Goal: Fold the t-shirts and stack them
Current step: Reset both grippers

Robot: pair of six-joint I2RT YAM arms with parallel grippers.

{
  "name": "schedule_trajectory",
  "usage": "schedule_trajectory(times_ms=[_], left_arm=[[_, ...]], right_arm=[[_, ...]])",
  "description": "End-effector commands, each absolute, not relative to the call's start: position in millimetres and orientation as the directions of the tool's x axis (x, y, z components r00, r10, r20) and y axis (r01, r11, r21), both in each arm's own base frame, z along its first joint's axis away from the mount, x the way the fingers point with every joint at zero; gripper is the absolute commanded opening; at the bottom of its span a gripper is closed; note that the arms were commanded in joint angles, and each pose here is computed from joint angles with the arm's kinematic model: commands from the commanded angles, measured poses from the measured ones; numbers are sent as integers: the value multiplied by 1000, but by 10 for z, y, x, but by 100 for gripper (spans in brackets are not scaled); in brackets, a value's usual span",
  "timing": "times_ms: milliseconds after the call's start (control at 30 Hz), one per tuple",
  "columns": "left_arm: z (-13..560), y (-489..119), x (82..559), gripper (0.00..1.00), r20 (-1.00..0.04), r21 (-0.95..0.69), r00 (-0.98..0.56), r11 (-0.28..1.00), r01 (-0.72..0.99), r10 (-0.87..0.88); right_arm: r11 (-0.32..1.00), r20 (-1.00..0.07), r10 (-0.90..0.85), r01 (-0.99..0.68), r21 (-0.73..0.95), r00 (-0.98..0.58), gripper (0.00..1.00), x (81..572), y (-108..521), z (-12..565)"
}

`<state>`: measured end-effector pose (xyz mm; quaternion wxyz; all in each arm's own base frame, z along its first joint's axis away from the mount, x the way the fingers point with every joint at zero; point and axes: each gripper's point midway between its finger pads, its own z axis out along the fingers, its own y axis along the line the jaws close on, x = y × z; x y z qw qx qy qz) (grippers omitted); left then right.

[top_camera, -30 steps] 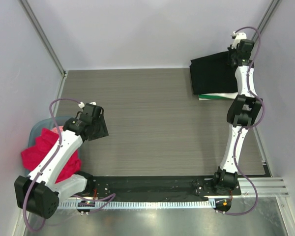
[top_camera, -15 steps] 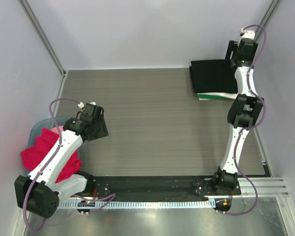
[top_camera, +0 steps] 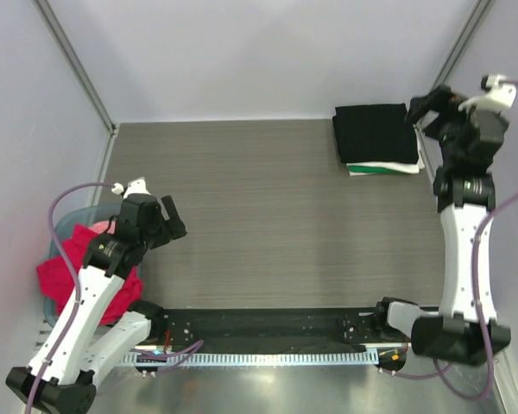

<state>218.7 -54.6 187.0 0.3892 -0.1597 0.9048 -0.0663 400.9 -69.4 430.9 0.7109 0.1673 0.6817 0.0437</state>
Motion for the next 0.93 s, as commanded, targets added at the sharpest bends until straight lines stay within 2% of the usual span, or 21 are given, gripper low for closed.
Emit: schedule_trajectory(times_ms=[0,100,133,267,333,467,567,900], left_arm=[[1939,-527,2229,86,-713,-260,-605,935,-242,-355],[1943,-521,2226,89,-710,-255,-608,935,-247,-354],[1943,-523,2225,90,-710,-254,-609,936,-245,-353],[1956,-533,2221,90,-712,-263,-606,935,-239,-355],[1957,-529,2218,89,-713,-263,-604,935,-239,-355],[1978,-516,2209,88,-718,-267,-595,932,-244,-361],[1972,-498,2210,88,-720,-262,-591,931,-253,-364],[1961,-443,2199,87,-721,-243,-588,928,-281,-367]], right_arm=[[874,-874,478,154,462,-91,100,3650,-397,3554],[797,-778,604,114,594,-169,100,3361,-99,3277],[738,-712,670,82,670,-210,100,3302,68,3230],[610,-529,727,59,790,-437,100,3074,547,2667],[615,-514,692,40,788,-506,100,2956,768,2519],[713,-538,583,65,698,-609,100,2688,1078,2125],[717,-500,540,59,694,-677,100,2485,1344,1948],[744,-525,550,95,661,-649,100,2257,1311,1837]])
